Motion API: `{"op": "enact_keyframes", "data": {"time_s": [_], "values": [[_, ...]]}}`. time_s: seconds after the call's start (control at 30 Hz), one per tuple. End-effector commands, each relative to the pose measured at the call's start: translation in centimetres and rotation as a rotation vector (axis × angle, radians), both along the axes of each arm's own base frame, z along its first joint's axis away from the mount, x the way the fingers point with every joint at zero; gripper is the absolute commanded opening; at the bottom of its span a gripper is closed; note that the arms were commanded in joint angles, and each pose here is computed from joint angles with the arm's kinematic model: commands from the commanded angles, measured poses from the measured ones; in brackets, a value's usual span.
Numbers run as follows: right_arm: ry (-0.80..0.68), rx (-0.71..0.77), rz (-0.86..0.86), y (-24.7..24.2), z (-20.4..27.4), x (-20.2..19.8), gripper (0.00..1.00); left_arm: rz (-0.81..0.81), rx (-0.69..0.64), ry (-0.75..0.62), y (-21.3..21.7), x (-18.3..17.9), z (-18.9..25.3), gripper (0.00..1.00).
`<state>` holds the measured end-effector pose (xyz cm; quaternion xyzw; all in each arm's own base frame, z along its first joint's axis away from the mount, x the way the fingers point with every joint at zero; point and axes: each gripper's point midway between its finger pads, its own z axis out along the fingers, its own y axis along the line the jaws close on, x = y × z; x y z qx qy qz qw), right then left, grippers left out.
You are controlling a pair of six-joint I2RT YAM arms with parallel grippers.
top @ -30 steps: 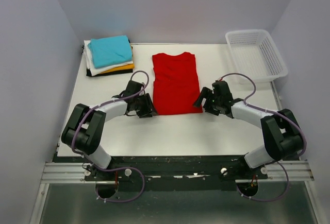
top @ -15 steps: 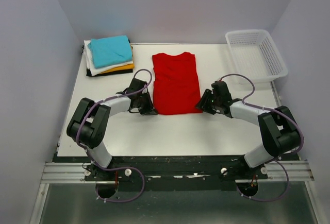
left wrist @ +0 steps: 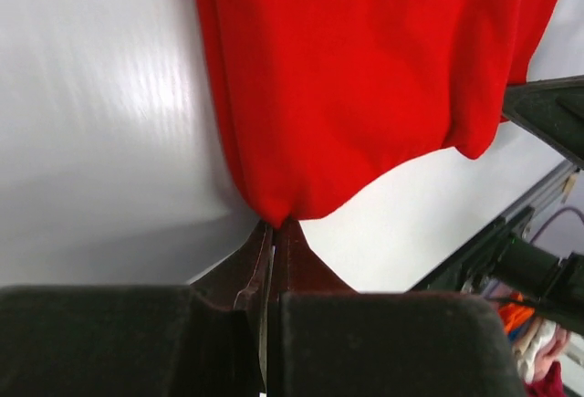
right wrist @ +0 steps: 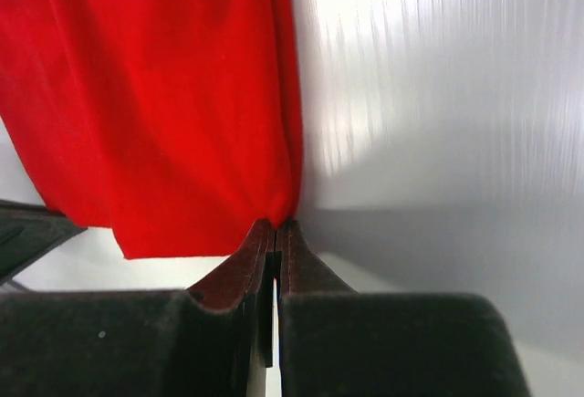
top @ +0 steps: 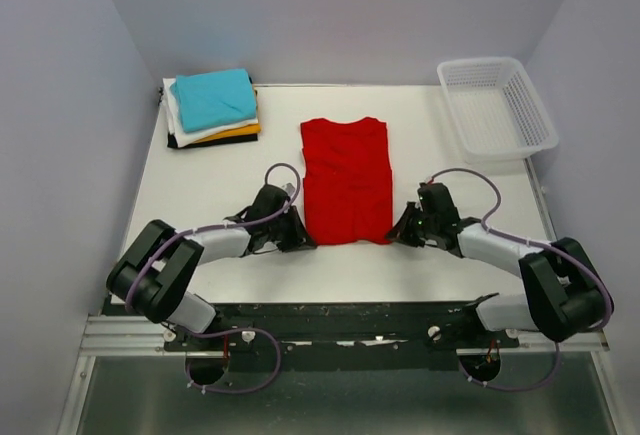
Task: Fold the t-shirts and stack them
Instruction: Grab one side of the 2/3 rectangular tshirt with both arms, then fold the long partially folded tshirt into a neat square
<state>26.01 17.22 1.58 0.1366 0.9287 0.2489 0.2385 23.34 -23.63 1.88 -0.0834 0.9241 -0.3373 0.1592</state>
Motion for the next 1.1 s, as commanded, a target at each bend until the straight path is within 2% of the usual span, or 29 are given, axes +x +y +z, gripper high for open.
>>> {"op": "enact_keyframes", "data": {"time_s": [0.0, 0.17, 0.23, 0.37, 0.47, 0.57, 0.7, 0.87, 1.07], "values": [[0.271, -0.076, 0.058, -2.4, -3.5, -9.7, 0.05, 0.024, 0.199, 0.183, 3.5, -7.8, -5.3, 0.00], [0.306, -0.050, 0.087, -3.0, -1.8, -13.5, 0.05, 0.031, 0.223, 0.220, 4.9, -12.5, -5.7, 0.00], [0.316, 0.024, 0.117, -2.2, -0.8, -14.7, 0.04, 0.017, 0.252, 0.222, 5.5, -14.2, -5.5, 0.00], [0.326, 0.020, 0.125, -2.6, 0.5, -15.8, 0.04, -0.022, 0.174, 0.163, 4.2, -14.9, -2.5, 0.00], [0.292, 0.015, 0.129, -2.8, 1.8, -15.6, 0.04, -0.048, 0.091, 0.054, 2.8, -14.5, 0.9, 0.00], [0.192, 0.037, 0.123, -2.3, 4.3, -13.8, 0.05, -0.031, 0.072, -0.050, 2.9, -13.3, 2.9, 0.00], [0.029, 0.036, 0.087, -2.0, 8.7, -10.4, 0.04, -0.057, -0.018, -0.206, 1.1, -11.3, 7.5, 0.00], [-0.127, -0.037, -0.009, -2.9, 13.3, -5.9, 0.05, -0.018, 0.047, -0.326, 0.9, -7.8, 11.5, 0.00], [-0.255, -0.072, -0.117, -2.9, 16.9, -0.6, 0.04, 0.061, 0.032, -0.435, 1.2, -1.5, 16.7, 0.00]]}}
